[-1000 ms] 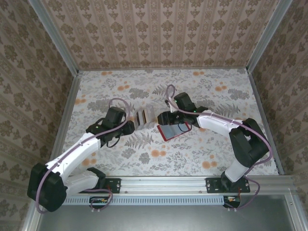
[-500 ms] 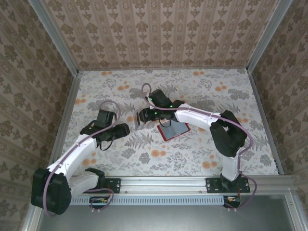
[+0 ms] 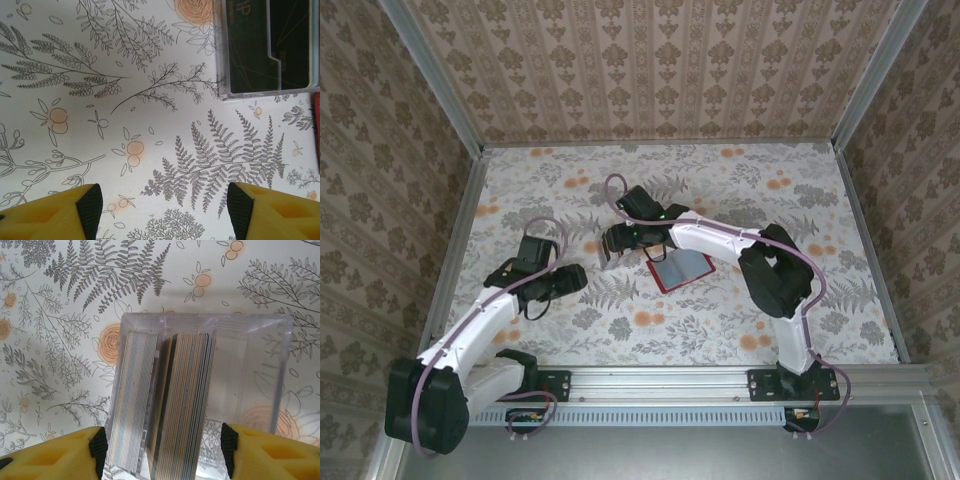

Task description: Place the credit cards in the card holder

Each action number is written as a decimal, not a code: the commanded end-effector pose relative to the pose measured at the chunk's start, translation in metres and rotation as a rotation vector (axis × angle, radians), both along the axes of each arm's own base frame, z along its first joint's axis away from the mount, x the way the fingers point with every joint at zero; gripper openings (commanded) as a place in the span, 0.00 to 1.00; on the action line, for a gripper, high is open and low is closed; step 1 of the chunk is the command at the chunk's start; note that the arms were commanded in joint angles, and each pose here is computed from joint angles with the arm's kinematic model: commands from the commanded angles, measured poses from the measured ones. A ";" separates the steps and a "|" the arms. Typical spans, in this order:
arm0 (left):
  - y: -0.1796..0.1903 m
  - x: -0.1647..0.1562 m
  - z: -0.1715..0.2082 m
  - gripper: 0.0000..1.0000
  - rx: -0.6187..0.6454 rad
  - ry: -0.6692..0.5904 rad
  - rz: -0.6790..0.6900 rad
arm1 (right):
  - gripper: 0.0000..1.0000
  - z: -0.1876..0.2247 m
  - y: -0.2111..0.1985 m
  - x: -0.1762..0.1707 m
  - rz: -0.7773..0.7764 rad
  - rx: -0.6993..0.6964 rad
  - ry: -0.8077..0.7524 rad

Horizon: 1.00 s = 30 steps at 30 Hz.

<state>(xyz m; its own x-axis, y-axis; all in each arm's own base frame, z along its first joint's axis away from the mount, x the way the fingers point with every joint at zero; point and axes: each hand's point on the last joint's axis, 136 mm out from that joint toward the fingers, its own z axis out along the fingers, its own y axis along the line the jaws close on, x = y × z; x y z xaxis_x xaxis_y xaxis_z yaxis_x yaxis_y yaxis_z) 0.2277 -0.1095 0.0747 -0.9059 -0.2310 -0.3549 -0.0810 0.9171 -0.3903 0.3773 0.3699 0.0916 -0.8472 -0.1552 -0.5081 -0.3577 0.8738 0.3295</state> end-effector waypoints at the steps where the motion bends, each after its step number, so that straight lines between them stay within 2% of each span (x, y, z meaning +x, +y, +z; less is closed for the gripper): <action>1: -0.002 -0.001 -0.002 0.71 -0.017 -0.001 -0.015 | 0.64 -0.017 0.010 -0.011 0.031 -0.006 0.071; 13: -0.005 0.002 -0.012 0.70 -0.044 -0.006 0.004 | 0.63 -0.008 0.030 -0.021 0.104 0.068 0.123; 22: 0.001 0.018 -0.017 0.68 -0.049 0.013 0.037 | 0.63 0.013 0.044 -0.026 0.132 0.192 0.155; 30: 0.002 0.015 -0.022 0.67 -0.066 0.017 0.046 | 0.56 0.031 0.047 -0.026 0.145 0.288 0.147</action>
